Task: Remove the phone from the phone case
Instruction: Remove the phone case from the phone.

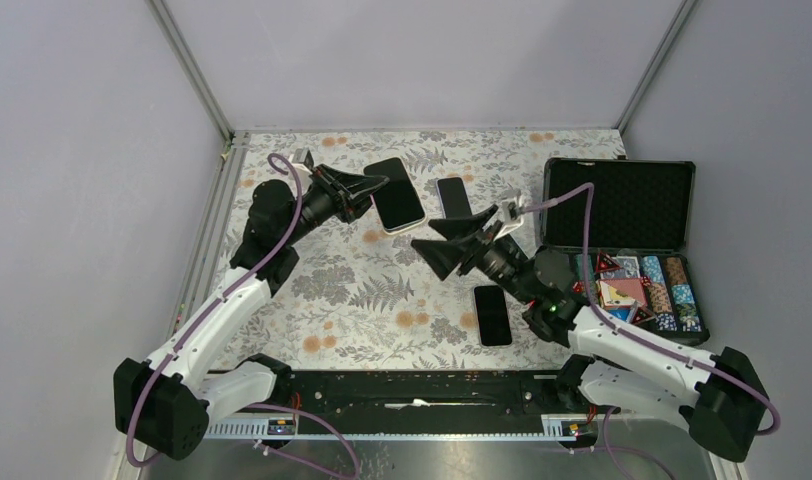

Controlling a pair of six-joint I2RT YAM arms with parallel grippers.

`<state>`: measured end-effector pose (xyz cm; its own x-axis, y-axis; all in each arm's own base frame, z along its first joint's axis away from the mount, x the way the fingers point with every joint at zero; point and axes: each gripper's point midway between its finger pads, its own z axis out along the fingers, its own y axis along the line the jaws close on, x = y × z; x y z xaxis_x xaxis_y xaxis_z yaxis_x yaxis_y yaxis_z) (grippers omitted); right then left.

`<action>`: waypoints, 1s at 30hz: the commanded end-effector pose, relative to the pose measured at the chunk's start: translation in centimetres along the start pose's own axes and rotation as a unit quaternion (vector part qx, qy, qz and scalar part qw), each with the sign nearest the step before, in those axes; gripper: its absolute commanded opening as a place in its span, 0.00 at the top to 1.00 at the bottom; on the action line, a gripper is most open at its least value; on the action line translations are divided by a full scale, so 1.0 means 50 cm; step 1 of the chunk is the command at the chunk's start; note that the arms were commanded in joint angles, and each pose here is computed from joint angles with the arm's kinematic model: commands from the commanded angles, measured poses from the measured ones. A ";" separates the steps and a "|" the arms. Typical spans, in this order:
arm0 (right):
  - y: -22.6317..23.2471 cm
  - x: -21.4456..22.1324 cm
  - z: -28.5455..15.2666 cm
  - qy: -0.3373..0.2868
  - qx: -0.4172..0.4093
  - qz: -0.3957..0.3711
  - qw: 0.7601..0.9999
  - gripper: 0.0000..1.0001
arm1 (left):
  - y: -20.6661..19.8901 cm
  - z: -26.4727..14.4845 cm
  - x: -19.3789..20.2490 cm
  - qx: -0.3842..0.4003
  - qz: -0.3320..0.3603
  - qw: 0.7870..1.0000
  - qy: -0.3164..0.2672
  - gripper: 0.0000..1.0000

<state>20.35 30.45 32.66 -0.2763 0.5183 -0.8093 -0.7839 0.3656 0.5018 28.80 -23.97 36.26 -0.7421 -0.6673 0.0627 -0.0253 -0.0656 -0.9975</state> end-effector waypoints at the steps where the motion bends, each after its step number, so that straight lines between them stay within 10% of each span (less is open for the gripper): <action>1: 0.010 -0.065 0.012 0.006 -0.013 0.088 0.996 0.10 | -0.123 -0.024 0.031 0.099 0.052 0.993 0.029 1.00; 12: 0.033 -0.085 0.032 0.022 -0.076 0.179 0.981 0.54 | -0.145 -0.034 0.044 0.115 0.063 0.990 0.045 1.00; 30: -0.112 0.006 0.046 0.021 0.018 0.327 0.944 0.72 | -0.219 -0.073 0.073 0.189 0.055 0.978 0.070 1.00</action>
<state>23.36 30.63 34.47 -0.6871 0.5785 -0.4396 -0.5525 -0.0232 0.8332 29.40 -22.96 37.97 -0.7266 -0.6867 0.0240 0.0548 -0.0927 -0.9942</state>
